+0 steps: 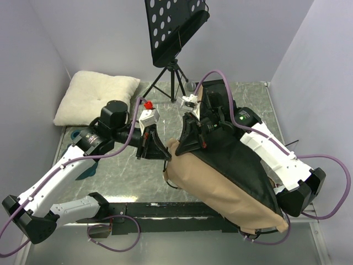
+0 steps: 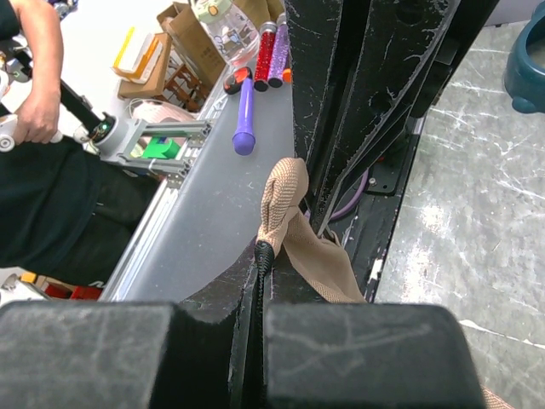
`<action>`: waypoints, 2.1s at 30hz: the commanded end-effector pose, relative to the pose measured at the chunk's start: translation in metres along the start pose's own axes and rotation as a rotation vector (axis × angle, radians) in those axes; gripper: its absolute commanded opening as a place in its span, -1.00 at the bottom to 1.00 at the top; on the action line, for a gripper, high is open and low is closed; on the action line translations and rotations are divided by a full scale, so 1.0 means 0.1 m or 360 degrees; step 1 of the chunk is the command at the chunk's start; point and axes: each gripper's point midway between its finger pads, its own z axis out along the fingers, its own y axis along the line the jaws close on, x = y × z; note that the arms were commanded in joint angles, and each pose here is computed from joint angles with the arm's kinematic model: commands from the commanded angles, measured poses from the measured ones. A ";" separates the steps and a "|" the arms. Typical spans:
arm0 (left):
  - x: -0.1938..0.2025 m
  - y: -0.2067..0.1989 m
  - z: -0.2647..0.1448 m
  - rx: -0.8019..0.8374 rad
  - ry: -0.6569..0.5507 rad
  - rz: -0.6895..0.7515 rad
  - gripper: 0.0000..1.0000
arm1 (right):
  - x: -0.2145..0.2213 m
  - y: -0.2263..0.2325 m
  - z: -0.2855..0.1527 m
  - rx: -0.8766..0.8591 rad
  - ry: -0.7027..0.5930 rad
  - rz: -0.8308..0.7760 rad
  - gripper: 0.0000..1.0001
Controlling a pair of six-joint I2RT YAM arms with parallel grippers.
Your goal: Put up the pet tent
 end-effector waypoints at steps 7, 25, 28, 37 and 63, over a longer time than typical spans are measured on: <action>-0.16 0.02 0.01 -0.0009 -0.0011 0.0006 -0.98 | 0.00 0.19 0.05 -0.0066 0.0026 -0.0106 -1.00; 0.10 0.04 -0.02 -0.0056 -0.0047 0.0049 -0.44 | -0.06 0.14 0.03 -0.0007 0.0030 -0.0096 -1.00; 0.13 0.05 -0.03 -0.0072 -0.0080 0.0058 -0.48 | -0.06 0.15 0.03 -0.0021 0.0028 -0.0093 -1.00; 0.01 0.05 0.01 -0.0026 -0.0110 0.0050 -0.98 | 0.02 0.13 0.05 -0.0010 0.0054 -0.0089 -1.00; -0.03 0.40 -0.30 -0.0319 -0.0005 0.0129 -0.99 | -0.12 -0.14 -0.02 0.0213 0.0129 -0.0092 0.23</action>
